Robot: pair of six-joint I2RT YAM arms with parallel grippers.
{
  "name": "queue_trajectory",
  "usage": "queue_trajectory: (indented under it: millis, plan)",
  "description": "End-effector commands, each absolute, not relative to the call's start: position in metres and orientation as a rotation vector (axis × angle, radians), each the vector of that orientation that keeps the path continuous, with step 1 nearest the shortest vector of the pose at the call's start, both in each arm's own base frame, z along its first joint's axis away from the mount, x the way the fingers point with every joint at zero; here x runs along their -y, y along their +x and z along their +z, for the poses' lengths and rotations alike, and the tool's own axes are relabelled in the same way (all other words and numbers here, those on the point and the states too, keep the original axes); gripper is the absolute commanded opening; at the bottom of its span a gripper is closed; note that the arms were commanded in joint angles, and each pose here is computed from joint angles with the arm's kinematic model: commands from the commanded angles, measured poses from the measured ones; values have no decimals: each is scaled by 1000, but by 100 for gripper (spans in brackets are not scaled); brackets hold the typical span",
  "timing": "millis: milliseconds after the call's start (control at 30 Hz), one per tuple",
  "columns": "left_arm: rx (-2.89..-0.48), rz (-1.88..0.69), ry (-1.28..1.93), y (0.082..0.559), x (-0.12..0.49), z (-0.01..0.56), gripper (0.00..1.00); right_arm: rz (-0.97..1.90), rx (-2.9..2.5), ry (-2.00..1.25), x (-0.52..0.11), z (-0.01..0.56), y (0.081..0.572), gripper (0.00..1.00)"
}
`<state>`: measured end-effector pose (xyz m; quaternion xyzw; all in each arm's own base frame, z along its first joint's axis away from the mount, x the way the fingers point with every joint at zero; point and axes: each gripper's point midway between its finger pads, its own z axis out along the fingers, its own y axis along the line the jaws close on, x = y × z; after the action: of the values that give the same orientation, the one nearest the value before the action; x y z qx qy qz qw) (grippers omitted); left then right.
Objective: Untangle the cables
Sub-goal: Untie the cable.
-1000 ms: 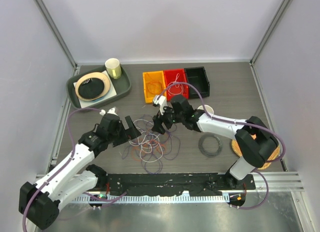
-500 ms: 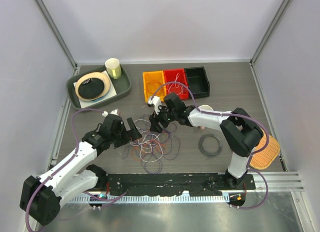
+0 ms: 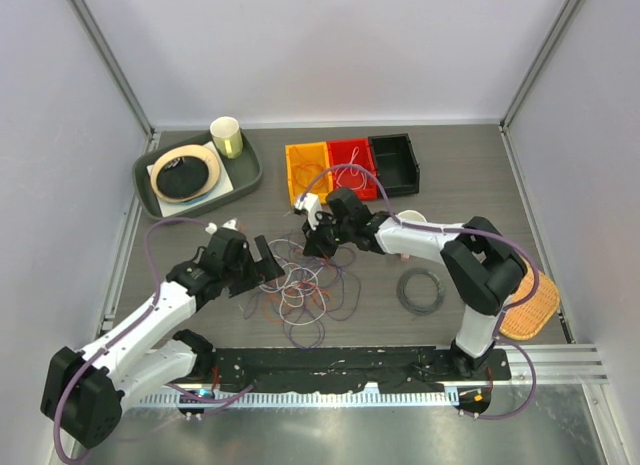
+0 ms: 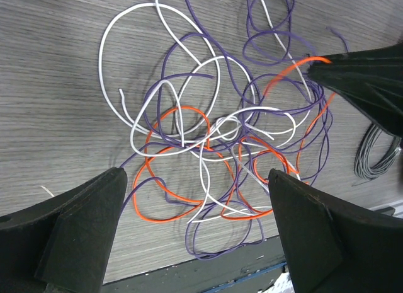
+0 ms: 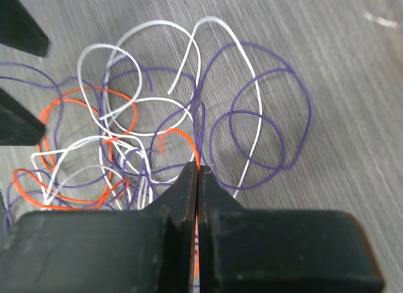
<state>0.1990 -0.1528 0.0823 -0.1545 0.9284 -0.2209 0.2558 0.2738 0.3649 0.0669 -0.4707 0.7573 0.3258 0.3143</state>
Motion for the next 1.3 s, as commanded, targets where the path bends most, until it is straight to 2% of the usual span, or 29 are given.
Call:
queue_trajectory:
  millis: [0,267,500,733,867,967,1000,1067,1100,1133,1233,1267]
  plan:
    - [-2475,-707,-375,206,167,93,100,907,-1681,-1199,-385,181,277,1]
    - [-2348,-914,-225,210,191,129,100,963,-1535,-1096,-379,279,251,1]
    - [-2249,-1015,-142,213,203,157,100,975,-1503,-700,-352,351,262,1]
    - [-2088,-1148,-96,224,219,204,100,1080,-1535,-609,-342,361,245,1]
    - [-2032,-1159,-92,237,225,219,95,1128,-1532,-604,-339,360,234,1]
    - [-2008,-1147,-105,251,228,226,83,1152,-1546,-592,-336,356,229,1]
    - [-2005,-1155,-97,253,231,228,63,1154,-1555,-594,-335,351,227,1]
    - [-2004,-1152,-99,261,235,234,36,1128,-1565,-560,-328,350,229,2]
    - [-2029,-1125,-119,263,232,231,0,1098,-1586,-544,-323,342,231,5]
    - [-2032,-1073,-160,269,227,230,0,1056,-1602,-537,-315,337,231,8]
    - [-2012,-893,-281,286,200,236,0,822,-1726,-377,-279,296,255,42]
    - [-1981,-872,-289,289,196,250,0,754,-1720,-310,-263,294,260,58]
